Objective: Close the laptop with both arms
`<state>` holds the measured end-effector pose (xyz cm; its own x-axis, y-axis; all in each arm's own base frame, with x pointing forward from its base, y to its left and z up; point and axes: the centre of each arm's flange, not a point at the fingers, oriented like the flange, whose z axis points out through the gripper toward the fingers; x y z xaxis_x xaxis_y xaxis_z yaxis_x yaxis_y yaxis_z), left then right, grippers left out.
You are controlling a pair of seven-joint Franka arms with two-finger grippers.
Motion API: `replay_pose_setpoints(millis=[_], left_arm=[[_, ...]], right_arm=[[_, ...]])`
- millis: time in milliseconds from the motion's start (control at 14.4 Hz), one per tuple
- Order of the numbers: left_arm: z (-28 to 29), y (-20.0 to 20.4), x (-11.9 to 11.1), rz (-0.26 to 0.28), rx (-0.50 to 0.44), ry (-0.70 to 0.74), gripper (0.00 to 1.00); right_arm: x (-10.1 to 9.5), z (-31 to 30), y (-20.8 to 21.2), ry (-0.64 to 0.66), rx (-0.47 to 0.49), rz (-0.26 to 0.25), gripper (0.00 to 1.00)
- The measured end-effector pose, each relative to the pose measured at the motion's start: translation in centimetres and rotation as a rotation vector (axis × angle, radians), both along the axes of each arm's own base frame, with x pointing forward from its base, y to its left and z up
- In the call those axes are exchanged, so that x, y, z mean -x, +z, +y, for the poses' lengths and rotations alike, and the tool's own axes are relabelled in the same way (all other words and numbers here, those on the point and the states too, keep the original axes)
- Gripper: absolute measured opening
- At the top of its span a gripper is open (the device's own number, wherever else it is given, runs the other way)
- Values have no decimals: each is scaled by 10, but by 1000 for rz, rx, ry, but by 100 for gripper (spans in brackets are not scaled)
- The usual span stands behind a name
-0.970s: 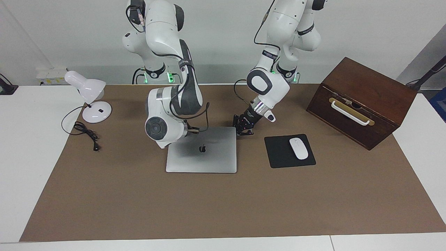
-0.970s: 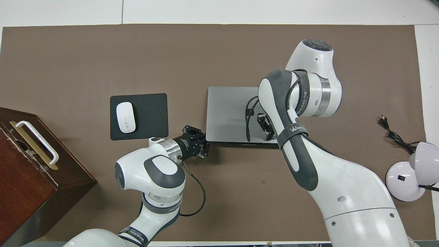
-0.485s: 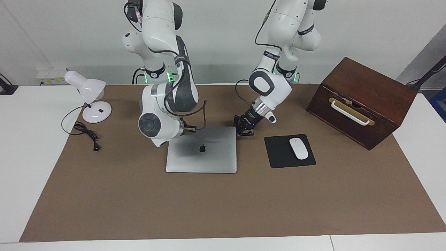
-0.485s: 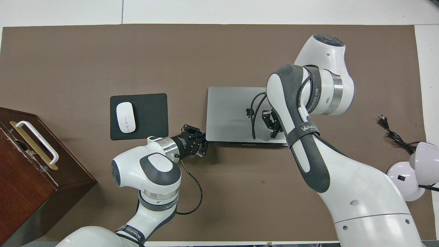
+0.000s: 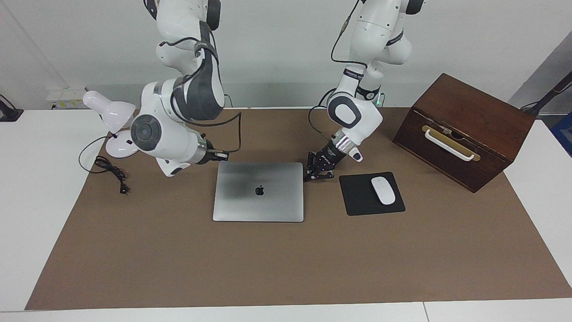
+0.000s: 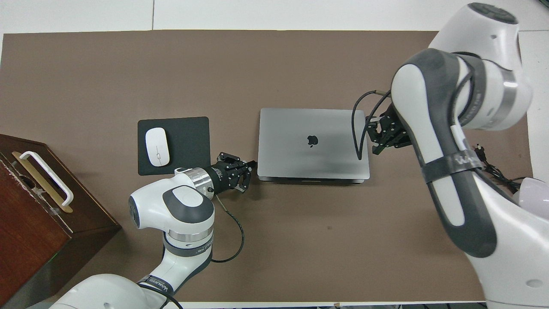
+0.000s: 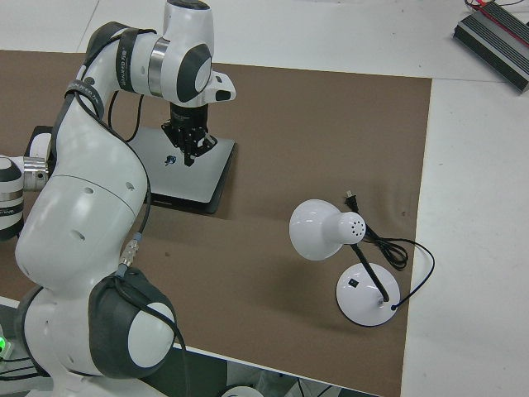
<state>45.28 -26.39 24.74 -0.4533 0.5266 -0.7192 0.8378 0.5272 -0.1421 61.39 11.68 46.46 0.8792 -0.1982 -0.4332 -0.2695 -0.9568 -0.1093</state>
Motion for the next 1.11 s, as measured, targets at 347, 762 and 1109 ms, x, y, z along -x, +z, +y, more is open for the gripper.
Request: replay_pose_setpoints(millis=[347,762,1109], left_arm=[[41,9,-31,-33,3,83,1],[58,64,-74,-186,-29,52,1],[65,119,-112,-417,-259,-103,1]], right_arm=[[3,-58,99,34,58,-165,1],[13,-123,166,161,153,-316,1],[14,-157,199,200,152,-452,48]])
